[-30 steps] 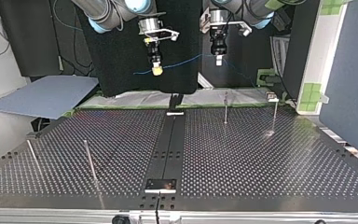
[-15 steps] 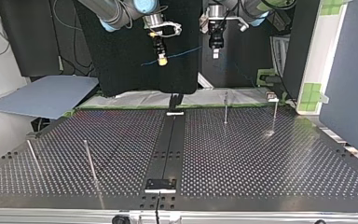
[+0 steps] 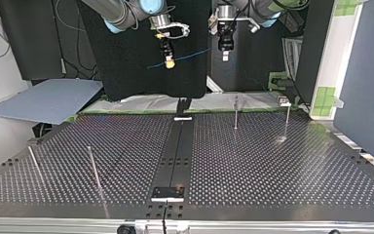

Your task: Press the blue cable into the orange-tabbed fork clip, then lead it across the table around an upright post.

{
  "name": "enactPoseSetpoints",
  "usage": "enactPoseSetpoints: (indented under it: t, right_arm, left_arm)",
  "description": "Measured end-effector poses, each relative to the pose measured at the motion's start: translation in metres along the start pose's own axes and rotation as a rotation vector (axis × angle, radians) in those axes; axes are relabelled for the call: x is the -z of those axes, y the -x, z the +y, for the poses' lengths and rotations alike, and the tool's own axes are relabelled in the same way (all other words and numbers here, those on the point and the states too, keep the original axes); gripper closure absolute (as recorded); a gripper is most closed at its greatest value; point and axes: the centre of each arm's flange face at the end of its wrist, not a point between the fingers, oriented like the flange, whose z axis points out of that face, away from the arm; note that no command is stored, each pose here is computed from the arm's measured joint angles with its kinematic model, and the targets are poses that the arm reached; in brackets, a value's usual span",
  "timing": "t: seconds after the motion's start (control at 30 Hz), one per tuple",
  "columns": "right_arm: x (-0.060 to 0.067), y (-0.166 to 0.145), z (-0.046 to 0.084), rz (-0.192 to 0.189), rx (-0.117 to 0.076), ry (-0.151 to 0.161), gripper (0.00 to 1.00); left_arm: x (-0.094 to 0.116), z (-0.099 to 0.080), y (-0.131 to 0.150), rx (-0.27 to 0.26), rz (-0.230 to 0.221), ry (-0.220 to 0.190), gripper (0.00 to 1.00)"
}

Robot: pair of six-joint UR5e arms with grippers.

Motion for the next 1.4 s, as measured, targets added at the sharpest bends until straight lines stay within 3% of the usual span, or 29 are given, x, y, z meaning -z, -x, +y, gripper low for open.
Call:
enactPoseSetpoints:
  t: [0.47,0.57,0.67,0.83,1.03,1.17,1.27,1.4]
  right_arm:
    - [0.0,0.0,0.0,-0.001,0.001,0.0,1.0]
    - [-0.004,-0.001,-0.002,-0.006,0.007,0.011,1.0]
    - [-0.009,-0.014,-0.007,0.008,0.0,0.024,1.0]
    - [-0.009,-0.043,-0.016,0.062,-0.036,0.04,1.0]
    - [-0.015,-0.078,-0.013,0.139,-0.108,0.034,1.0]
    - [-0.02,-0.1,-0.007,0.181,-0.158,0.032,1.0]
    - [-0.026,-0.102,-0.004,0.187,-0.175,0.034,1.0]
    - [-0.037,-0.094,-0.005,0.176,-0.187,0.027,1.0]
  left_arm:
    - [0.0,0.001,0.0,-0.001,-0.001,0.0,1.0]
    - [0.0,0.006,0.005,-0.005,-0.013,-0.001,1.0]
    - [0.002,0.015,0.01,0.001,-0.015,0.005,1.0]
    - [0.012,0.028,0.015,0.023,0.009,0.019,1.0]
    - [0.016,0.034,0.027,0.074,0.012,0.032,1.0]
    - [0.011,0.036,0.042,0.143,-0.039,0.049,1.0]
    - [0.005,0.037,0.056,0.2,-0.09,0.06,1.0]
    - [-0.002,0.04,0.072,0.235,-0.141,0.074,1.0]
